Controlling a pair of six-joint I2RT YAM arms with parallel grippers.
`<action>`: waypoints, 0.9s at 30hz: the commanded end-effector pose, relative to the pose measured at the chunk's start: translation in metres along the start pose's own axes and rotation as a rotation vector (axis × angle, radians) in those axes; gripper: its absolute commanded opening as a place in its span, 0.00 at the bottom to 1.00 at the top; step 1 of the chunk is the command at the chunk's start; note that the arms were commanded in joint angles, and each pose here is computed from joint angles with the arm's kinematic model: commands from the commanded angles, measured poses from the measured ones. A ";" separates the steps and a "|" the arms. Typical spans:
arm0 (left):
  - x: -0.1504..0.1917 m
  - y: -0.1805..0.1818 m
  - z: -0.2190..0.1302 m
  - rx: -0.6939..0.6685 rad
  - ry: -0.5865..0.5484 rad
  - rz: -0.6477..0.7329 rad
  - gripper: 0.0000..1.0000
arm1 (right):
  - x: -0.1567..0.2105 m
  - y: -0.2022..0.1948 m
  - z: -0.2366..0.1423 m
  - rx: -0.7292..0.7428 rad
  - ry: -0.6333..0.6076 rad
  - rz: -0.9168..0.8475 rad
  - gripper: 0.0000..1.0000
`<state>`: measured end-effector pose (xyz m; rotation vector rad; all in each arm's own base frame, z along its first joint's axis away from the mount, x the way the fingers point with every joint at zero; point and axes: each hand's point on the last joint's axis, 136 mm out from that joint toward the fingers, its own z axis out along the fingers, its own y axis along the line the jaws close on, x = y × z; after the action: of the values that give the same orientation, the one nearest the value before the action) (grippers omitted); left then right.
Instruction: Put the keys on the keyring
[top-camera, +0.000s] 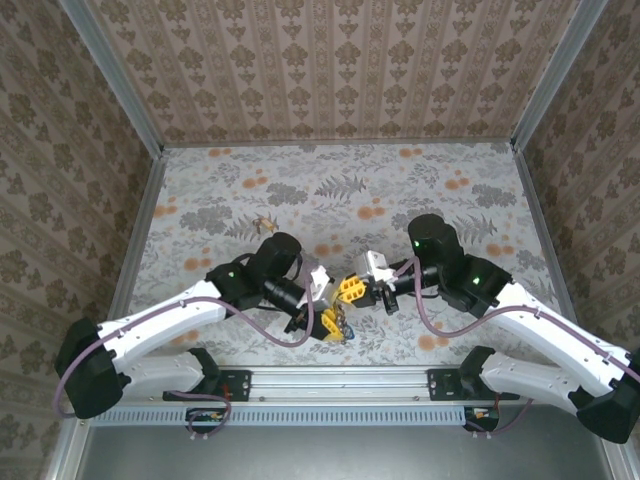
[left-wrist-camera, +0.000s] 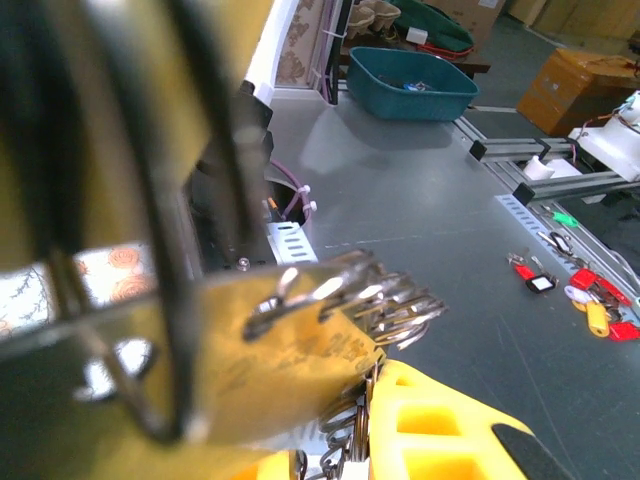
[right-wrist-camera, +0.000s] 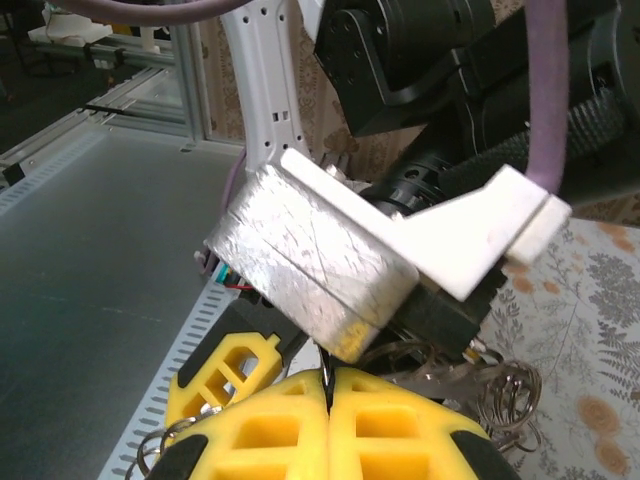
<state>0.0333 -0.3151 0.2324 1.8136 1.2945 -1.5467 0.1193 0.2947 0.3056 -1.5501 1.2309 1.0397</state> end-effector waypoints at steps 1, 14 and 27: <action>-0.027 -0.004 0.000 0.020 -0.040 0.098 0.00 | -0.006 0.004 0.000 -0.015 0.022 -0.060 0.00; -0.030 0.000 -0.001 -0.015 -0.053 0.131 0.01 | -0.004 0.005 0.014 -0.022 -0.091 0.048 0.00; -0.037 0.007 -0.012 -0.142 -0.100 0.182 0.77 | -0.002 -0.016 0.017 0.102 -0.203 0.110 0.00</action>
<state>0.0457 -0.3230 0.2454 1.7393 1.2392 -1.4376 0.1258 0.3111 0.2986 -1.3476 1.2266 1.1650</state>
